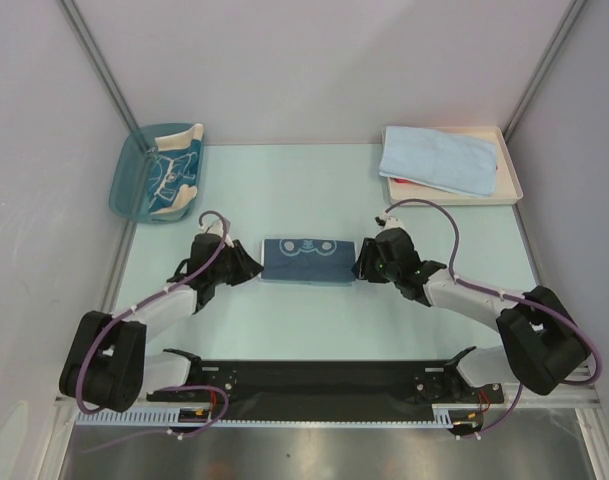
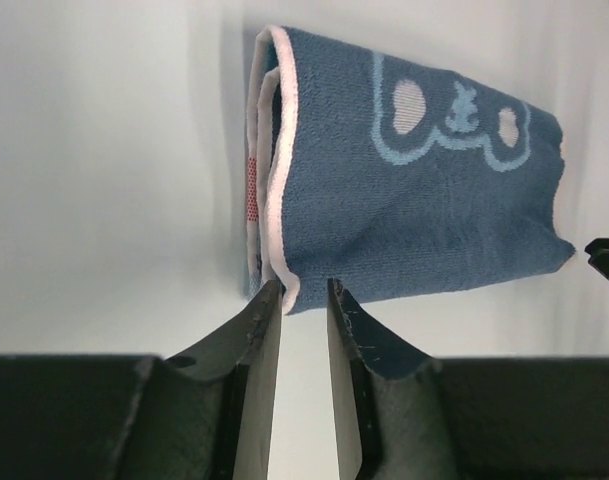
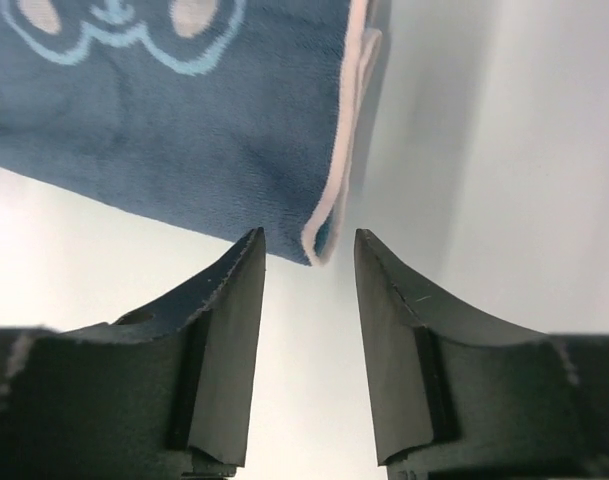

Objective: Fold and stack the towels
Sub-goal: Fold the towel, then neatly place the folded towel into the bin

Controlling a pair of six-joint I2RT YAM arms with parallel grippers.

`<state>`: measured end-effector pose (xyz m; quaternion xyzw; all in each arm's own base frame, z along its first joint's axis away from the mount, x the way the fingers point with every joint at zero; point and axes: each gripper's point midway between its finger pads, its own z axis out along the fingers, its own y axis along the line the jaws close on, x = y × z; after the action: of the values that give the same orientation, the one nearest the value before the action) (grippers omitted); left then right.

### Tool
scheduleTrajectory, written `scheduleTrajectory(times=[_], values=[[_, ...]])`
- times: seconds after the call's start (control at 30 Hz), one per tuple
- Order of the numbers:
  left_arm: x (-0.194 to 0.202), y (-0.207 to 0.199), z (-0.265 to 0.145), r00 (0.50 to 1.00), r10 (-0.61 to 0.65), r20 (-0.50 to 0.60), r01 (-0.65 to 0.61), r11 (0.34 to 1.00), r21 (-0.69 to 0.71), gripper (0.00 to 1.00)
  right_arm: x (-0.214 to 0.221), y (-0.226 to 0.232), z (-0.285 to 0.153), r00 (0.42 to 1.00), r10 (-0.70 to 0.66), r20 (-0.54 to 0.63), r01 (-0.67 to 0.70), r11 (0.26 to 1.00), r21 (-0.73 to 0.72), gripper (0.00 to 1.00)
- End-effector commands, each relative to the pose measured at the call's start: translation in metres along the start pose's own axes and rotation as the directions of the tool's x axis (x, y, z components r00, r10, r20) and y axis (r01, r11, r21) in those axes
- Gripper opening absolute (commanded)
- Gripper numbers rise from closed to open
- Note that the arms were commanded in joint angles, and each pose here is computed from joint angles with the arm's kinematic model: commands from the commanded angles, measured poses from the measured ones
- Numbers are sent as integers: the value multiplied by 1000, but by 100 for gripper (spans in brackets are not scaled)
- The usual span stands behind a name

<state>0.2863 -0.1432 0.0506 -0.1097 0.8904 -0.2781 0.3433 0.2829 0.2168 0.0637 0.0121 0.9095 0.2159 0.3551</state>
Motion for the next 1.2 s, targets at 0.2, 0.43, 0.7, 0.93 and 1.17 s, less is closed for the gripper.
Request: scheduleTrajectory(times=[0.2,0.43,0.7,0.93,1.17], values=[[-41,-28,-27,992,56,113,-59,998,21,32,-32,4,-4,996,28,83,-30,999,18,46],[-50,-56,-17,993,79,88,-84,994,65,32,-46,3,25,997,53,53,-55,998,31,57],[-29,-60,-5,996,91,24,-92,993,78,31,-20,-2,54,996,81,-31,-79,995,64,58],[-20,-56,-2,994,109,7,-109,992,64,31,13,3,58,996,57,-75,-50,995,86,58],[5,-38,6,996,78,-40,-77,996,36,27,30,-11,64,993,64,-100,-47,986,162,52]])
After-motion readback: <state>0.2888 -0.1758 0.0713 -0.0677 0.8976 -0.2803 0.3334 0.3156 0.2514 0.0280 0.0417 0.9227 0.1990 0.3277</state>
